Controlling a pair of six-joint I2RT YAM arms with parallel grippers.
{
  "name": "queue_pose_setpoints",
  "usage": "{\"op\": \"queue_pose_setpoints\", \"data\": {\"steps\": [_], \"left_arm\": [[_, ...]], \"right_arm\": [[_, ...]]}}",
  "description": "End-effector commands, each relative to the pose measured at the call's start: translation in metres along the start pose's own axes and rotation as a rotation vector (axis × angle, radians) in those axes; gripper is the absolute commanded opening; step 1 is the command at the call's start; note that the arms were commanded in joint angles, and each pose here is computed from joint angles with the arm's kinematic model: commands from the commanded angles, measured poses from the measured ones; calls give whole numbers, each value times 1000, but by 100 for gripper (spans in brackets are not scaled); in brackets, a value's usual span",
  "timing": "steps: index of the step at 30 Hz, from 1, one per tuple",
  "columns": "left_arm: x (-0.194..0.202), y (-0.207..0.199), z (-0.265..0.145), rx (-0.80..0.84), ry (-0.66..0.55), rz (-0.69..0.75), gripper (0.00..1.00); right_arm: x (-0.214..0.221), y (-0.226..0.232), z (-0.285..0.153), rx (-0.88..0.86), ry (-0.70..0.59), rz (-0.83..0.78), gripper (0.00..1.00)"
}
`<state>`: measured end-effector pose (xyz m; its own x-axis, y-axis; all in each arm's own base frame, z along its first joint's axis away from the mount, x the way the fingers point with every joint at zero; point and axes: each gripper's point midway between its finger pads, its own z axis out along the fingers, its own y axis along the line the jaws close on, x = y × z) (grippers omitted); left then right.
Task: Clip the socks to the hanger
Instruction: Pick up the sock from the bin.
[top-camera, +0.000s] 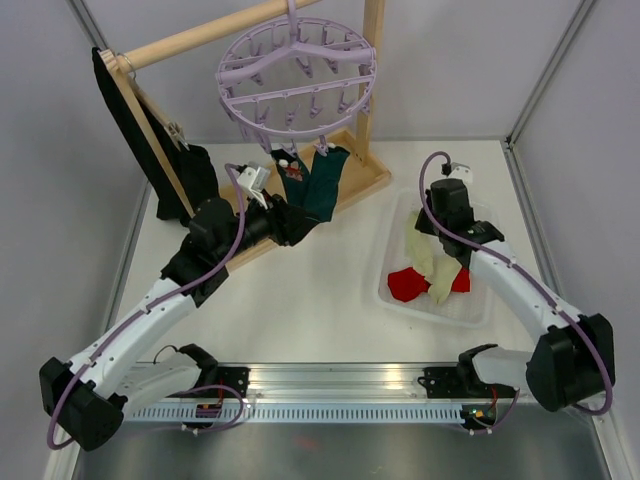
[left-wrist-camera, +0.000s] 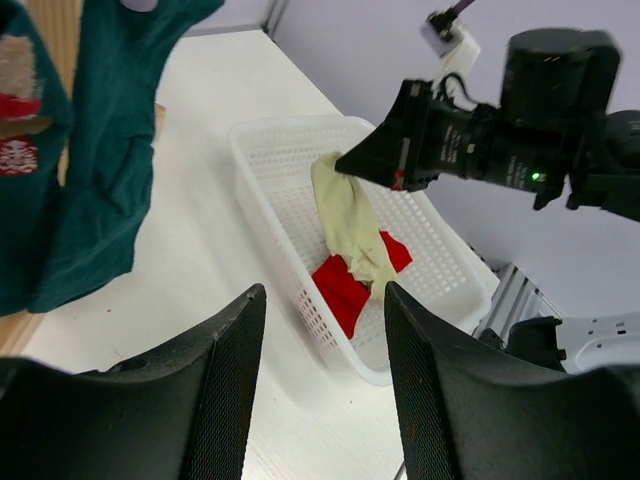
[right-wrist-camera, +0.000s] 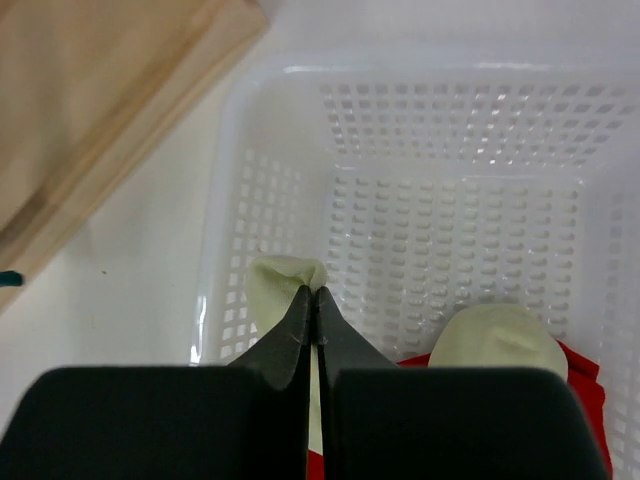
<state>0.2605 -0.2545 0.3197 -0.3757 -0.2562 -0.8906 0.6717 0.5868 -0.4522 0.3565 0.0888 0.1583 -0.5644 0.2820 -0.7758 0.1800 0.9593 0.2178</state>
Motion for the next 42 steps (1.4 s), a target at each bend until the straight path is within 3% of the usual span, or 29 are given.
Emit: {"op": "queue_pose_setpoints", "data": {"steps": [1,9,17,24,42], "left_arm": [[-13,-22,9,114,-53,40,56],[-27,-50,39,279,-93,75,56],[-37,-81,73,435,-89,59,57],[-38,-103,90,483,-87,52,57],[-31,-98,104,446,-76,22,53]], "right_arm": [[-39,3,-35,-28,-99,4,0],[-92,38,-113,-268,-229,9,0],[-101,80,-167,-567,-258,18,0],[-104,100,-179,-671,-260,22,0],[-104,138,-186,-714,-257,-3,0]]}}
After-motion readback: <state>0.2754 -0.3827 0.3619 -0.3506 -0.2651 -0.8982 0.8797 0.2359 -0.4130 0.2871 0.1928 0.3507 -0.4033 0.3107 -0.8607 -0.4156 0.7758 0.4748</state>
